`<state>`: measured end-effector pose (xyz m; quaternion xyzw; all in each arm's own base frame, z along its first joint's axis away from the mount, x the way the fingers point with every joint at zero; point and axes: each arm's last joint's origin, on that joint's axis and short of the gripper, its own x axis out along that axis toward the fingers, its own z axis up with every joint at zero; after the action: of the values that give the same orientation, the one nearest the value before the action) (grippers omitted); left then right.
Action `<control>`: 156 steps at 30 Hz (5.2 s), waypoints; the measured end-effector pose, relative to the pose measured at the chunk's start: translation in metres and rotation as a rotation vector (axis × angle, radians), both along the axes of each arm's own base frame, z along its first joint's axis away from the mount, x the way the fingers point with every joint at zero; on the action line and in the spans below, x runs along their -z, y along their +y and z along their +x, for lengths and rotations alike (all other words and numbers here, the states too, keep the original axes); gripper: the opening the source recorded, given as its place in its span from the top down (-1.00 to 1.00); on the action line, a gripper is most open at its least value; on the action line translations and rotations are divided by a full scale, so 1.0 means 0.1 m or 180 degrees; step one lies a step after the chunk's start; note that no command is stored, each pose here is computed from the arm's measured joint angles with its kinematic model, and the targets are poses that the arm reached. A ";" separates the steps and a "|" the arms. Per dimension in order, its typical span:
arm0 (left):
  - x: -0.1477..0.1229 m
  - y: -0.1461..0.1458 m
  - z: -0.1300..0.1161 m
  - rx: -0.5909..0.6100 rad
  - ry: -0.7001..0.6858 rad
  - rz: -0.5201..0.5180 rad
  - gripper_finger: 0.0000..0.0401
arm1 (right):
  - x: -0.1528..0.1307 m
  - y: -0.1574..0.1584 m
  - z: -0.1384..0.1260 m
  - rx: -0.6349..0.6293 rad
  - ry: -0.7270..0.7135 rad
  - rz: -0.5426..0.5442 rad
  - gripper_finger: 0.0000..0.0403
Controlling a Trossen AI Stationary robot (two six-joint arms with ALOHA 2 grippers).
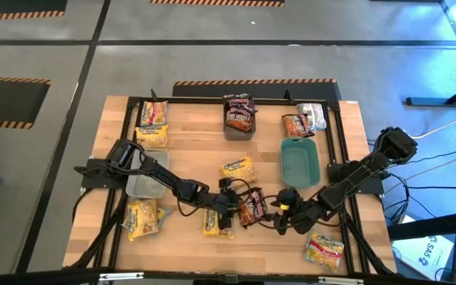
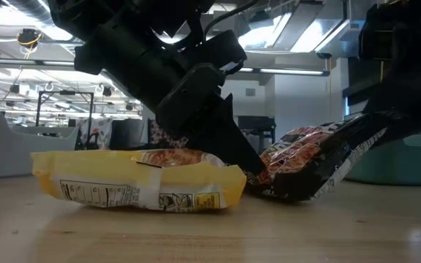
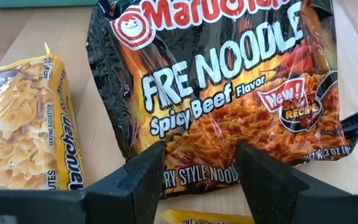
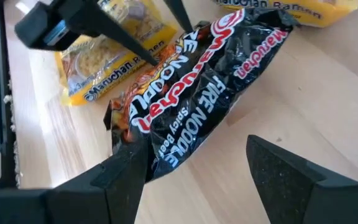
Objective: Sort Maruchan noodles
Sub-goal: Put the black noodle pack into the black bin
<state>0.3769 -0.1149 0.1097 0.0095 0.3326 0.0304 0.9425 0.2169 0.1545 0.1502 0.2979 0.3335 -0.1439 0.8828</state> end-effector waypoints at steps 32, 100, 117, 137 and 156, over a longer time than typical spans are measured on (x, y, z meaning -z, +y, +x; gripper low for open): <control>0.01 0.00 0.00 0.0005 -0.0015 0.0000 0.04 | 0.18 -0.30 0.45 0.0308 -0.0163 0.0573 -0.28; -0.92 0.76 -1.10 -0.0147 -0.0833 0.0021 0.04 | -1.99 -2.04 0.73 -0.0491 -0.0054 -0.2443 0.52; -0.92 1.02 -1.08 -0.0386 -0.0804 0.0180 0.04 | -1.52 -3.40 1.04 -0.1433 0.0251 -0.2155 0.52; -0.95 1.05 -1.07 -0.0270 -0.0865 0.0470 0.04 | -0.77 -3.66 1.18 -0.1896 0.0567 -0.1474 0.52; -0.94 1.05 -1.07 -0.0238 -0.0855 0.0519 0.04 | -0.63 -3.73 1.27 -0.1487 0.0847 -0.1849 -0.14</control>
<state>0.2703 -0.0099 0.2042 0.0695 0.2002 0.0934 0.9728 0.3443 -0.2189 0.2135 -0.0694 0.4492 -0.0648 0.8884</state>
